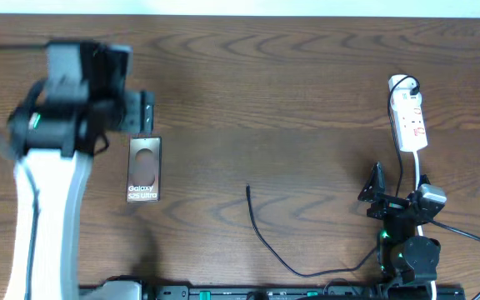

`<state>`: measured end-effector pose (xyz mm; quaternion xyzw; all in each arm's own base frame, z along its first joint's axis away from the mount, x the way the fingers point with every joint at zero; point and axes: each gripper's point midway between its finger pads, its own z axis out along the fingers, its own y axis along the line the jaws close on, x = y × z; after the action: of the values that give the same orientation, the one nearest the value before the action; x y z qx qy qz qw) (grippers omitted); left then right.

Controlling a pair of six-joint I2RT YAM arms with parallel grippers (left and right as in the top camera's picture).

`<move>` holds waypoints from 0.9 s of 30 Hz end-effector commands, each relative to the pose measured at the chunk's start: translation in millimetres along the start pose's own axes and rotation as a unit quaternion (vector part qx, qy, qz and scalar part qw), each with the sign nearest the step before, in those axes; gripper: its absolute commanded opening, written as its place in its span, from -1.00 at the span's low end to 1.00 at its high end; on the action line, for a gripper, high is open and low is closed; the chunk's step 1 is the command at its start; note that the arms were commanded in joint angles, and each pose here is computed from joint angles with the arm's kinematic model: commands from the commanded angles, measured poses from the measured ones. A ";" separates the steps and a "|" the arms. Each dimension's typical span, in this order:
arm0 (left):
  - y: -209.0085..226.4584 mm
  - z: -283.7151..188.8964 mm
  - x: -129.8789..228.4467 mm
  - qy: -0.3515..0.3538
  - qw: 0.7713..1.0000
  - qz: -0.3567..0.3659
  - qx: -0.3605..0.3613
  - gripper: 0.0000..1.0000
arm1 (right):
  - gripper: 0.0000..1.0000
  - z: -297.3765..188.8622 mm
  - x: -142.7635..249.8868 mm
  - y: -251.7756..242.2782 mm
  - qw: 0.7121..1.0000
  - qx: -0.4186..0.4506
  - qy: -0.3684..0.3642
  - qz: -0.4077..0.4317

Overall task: Plug charger to phone and switch on socket
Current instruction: 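Move the left gripper forward over the Galaxy phone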

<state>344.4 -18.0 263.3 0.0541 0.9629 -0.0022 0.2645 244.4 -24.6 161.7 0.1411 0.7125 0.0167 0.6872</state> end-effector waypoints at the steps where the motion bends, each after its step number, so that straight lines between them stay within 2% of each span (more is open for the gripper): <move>1: 1.2 40.2 11.7 0.073 0.997 0.019 -0.001 0.66 | 0.98 0.0 0.1 -2.3 1.000 0.005 0.000 -0.005; 9: 0.2 119.9 38.0 0.187 0.982 0.019 0.008 0.66 | 0.98 0.0 0.1 -2.3 1.000 0.005 0.000 -0.005; 10: 0.1 126.1 41.1 0.197 0.980 0.019 0.009 0.29 | 0.98 0.0 0.1 -2.3 1.000 0.005 0.000 -0.005; 12: -0.2 136.6 47.2 0.215 0.976 0.018 0.010 -0.85 | 0.98 0.0 0.1 -2.3 1.000 0.005 0.000 -0.005; 14: -0.5 145.1 52.4 0.228 0.973 0.018 0.011 -0.85 | 0.98 0.0 0.1 -2.3 1.000 0.005 0.000 -0.005; 15: -0.6 148.9 54.5 0.234 0.972 0.018 0.012 -0.41 | 0.98 0.0 0.1 -2.3 1.000 0.005 0.000 -0.005; 16: -0.9 151.0 55.6 0.237 0.971 0.018 0.012 0.58 | 0.98 0.0 0.1 -2.3 1.000 0.005 0.000 -0.005; 17: -1.3 154.3 56.9 0.240 0.970 0.018 0.014 0.99 | 0.98 0.0 0.1 -2.4 1.000 0.005 0.000 -0.005; 27: -1.4 158.9 59.2 0.243 0.970 -0.003 0.009 0.99 | 0.99 0.0 0.1 -2.3 1.000 0.005 0.000 -0.005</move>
<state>374.4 -19.3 96.6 0.0678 0.9974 -0.0023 0.0232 244.4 -24.6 161.7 0.1411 0.7125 0.0167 0.6872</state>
